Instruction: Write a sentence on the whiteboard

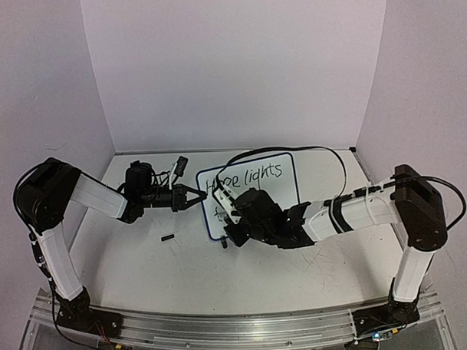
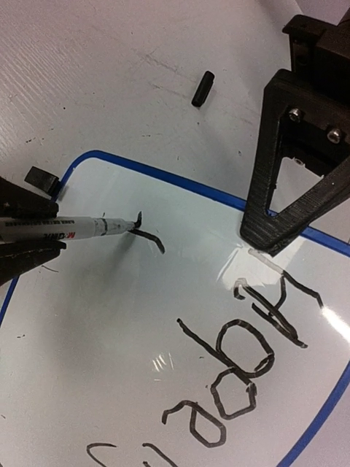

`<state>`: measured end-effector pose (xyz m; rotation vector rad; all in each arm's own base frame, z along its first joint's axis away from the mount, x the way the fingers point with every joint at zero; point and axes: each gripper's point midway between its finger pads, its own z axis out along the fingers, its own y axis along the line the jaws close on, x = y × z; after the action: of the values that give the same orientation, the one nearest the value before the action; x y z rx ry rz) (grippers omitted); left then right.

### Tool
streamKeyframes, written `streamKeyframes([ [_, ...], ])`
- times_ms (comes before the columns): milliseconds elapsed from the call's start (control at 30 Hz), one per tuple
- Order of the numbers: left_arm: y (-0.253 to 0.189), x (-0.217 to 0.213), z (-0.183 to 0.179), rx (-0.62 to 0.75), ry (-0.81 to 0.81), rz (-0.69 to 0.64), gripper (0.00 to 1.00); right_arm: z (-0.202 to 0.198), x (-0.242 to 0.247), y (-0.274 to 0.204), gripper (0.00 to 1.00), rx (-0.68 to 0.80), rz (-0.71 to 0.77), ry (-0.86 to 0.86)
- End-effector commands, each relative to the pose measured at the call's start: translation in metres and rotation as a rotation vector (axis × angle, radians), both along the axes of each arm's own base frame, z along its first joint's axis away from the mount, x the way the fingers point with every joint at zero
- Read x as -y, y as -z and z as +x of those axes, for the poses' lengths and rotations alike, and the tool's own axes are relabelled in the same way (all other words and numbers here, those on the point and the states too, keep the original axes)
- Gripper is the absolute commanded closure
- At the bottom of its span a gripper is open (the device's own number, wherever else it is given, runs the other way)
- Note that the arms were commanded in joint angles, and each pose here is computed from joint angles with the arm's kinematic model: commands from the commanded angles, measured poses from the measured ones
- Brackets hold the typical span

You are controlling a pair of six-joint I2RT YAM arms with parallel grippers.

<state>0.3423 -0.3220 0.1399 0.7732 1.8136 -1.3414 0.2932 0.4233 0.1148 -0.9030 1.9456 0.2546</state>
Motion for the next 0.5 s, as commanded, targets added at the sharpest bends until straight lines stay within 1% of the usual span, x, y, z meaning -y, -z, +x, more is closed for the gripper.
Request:
streamKeyframes([
  [0, 0.018, -0.002, 0.000, -0.019, -0.020, 0.069, 1.00, 0.018, 0.024, -0.027, 1.00, 0.060, 0.026, 0.148],
  [67, 0.019, -0.002, 0.000, -0.021, -0.019, 0.069, 1.00, 0.015, 0.030, -0.039, 1.00, 0.074, 0.044, 0.148],
  [200, 0.019, -0.001, 0.000, -0.023, -0.018, 0.069, 1.00, -0.002, 0.028, -0.061, 1.00, 0.072, 0.148, 0.056],
  [233, 0.019, -0.001, 0.000, -0.022, -0.018, 0.069, 1.00, 0.000, 0.028, -0.060, 1.00, 0.068, 0.149, 0.054],
  [333, 0.019, -0.001, 0.000, -0.023, -0.017, 0.069, 1.00, 0.007, 0.018, -0.046, 1.00, 0.067, 0.084, 0.033],
  [467, 0.018, -0.001, 0.000, -0.022, -0.016, 0.069, 1.00, 0.009, 0.005, -0.044, 1.00, 0.057, 0.098, 0.003],
])
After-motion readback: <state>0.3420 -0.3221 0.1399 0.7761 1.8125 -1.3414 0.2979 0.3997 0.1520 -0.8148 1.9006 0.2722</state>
